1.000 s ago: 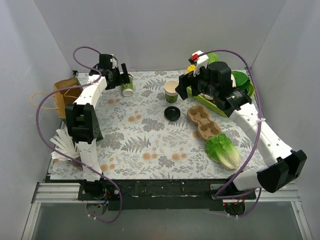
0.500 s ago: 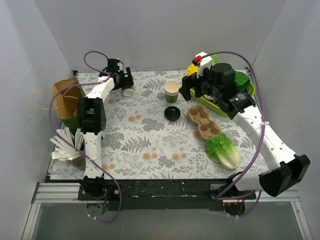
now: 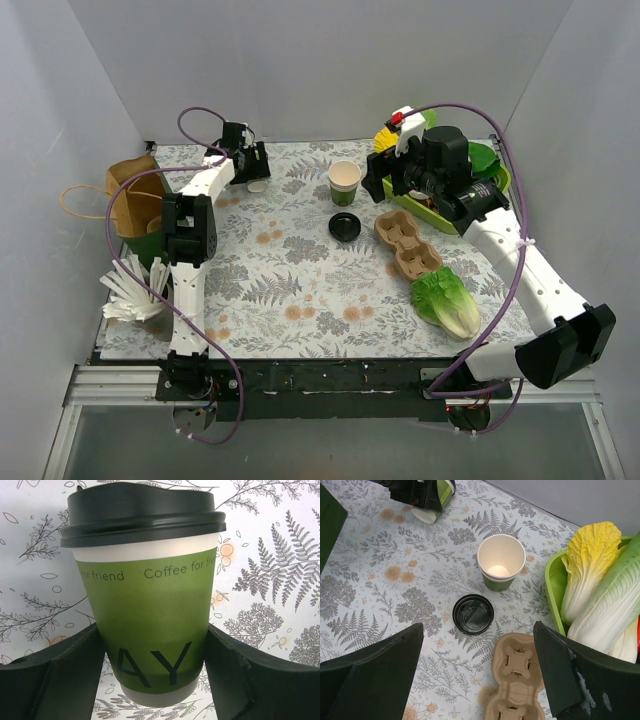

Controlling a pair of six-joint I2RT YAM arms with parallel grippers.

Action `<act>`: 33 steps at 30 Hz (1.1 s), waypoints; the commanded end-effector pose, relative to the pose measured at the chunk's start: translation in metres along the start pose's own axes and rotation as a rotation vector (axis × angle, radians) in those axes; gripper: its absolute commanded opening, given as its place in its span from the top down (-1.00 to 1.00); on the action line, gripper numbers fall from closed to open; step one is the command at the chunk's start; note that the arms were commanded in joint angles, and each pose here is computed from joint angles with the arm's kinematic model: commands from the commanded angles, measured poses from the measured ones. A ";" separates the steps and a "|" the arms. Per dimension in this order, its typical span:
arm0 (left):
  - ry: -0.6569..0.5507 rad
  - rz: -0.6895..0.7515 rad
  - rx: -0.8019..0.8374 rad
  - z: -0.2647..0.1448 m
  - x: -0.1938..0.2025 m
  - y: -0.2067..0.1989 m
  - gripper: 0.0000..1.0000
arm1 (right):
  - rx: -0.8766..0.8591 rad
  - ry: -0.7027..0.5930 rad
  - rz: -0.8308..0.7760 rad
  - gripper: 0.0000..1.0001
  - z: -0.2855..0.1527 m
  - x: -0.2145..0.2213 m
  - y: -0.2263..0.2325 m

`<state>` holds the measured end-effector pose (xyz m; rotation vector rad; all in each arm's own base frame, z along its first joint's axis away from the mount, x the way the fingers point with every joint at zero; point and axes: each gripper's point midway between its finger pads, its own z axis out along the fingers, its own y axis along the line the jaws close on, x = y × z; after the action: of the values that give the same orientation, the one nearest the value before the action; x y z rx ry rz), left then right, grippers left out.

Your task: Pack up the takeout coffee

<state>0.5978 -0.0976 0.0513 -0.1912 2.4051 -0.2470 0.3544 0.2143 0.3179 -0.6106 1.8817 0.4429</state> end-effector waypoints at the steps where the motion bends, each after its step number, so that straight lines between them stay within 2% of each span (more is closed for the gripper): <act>1: -0.072 0.044 0.069 -0.036 -0.031 -0.020 -0.34 | 0.002 -0.049 -0.014 -0.96 0.002 -0.014 -0.003; 4: -0.070 0.056 0.088 -0.052 -0.032 -0.024 -0.26 | -0.001 -0.050 -0.019 -0.96 0.003 -0.015 -0.003; 5: -0.081 0.060 0.110 -0.069 -0.038 -0.029 -0.24 | -0.002 -0.055 -0.032 -0.96 0.002 -0.017 -0.003; 8: -0.075 0.113 0.269 -0.122 -0.031 -0.053 -0.18 | -0.030 -0.067 -0.105 -0.96 -0.001 -0.023 -0.001; 10: -0.102 0.187 0.448 -0.162 -0.023 -0.080 -0.16 | -0.081 -0.060 -0.147 -0.96 -0.001 -0.024 0.005; 14: -0.238 0.497 0.726 -0.259 0.011 -0.106 -0.19 | -0.244 -0.037 -0.221 -0.96 -0.007 -0.023 0.022; 16: -0.299 0.622 0.828 -0.307 0.042 -0.110 -0.23 | -0.405 -0.049 -0.272 -0.96 -0.015 -0.024 0.043; 19: -0.404 0.767 0.833 -0.344 0.071 -0.101 -0.22 | -0.554 -0.078 -0.338 -0.96 -0.027 -0.023 0.065; 25: -0.658 1.156 0.785 -0.379 0.112 -0.086 -0.17 | -0.718 -0.167 -0.406 -0.95 -0.039 -0.031 0.089; 29: -0.729 1.266 0.768 -0.388 0.135 -0.080 -0.17 | -0.848 -0.219 -0.521 -0.91 -0.052 -0.035 0.121; 33: -0.737 1.296 0.785 -0.389 0.145 -0.079 -0.16 | -0.929 -0.211 -0.656 -0.93 -0.054 -0.014 0.152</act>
<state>0.2450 -0.1532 0.2563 1.2316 1.3187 -0.4410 0.2644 0.2886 0.3514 -1.4629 1.3191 0.8788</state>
